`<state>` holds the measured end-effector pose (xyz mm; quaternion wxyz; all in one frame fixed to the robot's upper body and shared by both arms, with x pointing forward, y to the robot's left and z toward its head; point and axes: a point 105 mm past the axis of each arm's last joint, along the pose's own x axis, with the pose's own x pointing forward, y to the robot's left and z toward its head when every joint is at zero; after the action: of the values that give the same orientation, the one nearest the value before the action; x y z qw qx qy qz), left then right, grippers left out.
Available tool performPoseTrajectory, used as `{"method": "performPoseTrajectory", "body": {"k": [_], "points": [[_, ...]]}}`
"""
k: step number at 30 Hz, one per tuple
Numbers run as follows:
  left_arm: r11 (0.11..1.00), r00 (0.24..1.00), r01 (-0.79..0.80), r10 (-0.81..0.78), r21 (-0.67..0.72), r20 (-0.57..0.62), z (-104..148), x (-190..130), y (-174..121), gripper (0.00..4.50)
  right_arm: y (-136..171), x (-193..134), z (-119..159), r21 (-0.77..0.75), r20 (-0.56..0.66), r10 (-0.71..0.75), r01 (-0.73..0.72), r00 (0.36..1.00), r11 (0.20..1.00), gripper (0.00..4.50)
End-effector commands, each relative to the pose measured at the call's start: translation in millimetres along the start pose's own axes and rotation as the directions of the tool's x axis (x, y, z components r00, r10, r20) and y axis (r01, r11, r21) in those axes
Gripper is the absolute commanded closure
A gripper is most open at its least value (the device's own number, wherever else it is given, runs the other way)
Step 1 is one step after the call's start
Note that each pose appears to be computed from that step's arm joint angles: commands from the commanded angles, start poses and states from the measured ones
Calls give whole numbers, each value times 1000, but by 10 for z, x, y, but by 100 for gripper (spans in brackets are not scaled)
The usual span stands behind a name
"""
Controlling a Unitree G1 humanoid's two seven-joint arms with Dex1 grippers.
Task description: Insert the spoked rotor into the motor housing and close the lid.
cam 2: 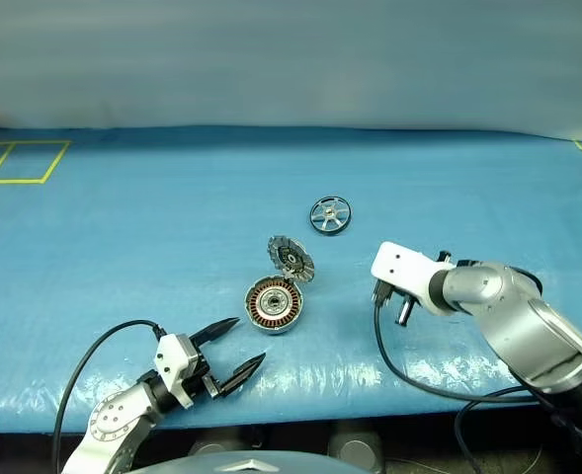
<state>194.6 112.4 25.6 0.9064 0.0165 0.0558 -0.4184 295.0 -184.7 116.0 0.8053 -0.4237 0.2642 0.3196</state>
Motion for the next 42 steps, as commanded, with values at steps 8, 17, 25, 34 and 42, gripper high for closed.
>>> {"method": "performPoseTrajectory", "body": {"k": [8, 17, 25, 34, 42], "points": [[1000, 1000, -6, 6, 23, 18, 65, -15, -12, 0, -593, 466, 666, 35, 239, -211, 209, 948, 977, 386], [1000, 1000, -9, 8, 24, 24, 71, -4, -12, 0, -711, 717, 860, 36, 267, -168, 164, 949, 986, 92], [999, 999, -10, 9, 33, 34, 78, 28, -8, 0, -765, 857, 928, 28, 264, -136, 133, 955, 991, 60], [999, 999, -22, 21, 28, 33, 61, 20, -24, 0, -726, 1005, 923, 23, 256, -109, 107, 961, 994, 60], [999, 999, -31, 30, 25, 38, 57, 28, -41, 0, -757, 1110, 851, 79, 235, -121, 105, 964, 991, 60]]}}
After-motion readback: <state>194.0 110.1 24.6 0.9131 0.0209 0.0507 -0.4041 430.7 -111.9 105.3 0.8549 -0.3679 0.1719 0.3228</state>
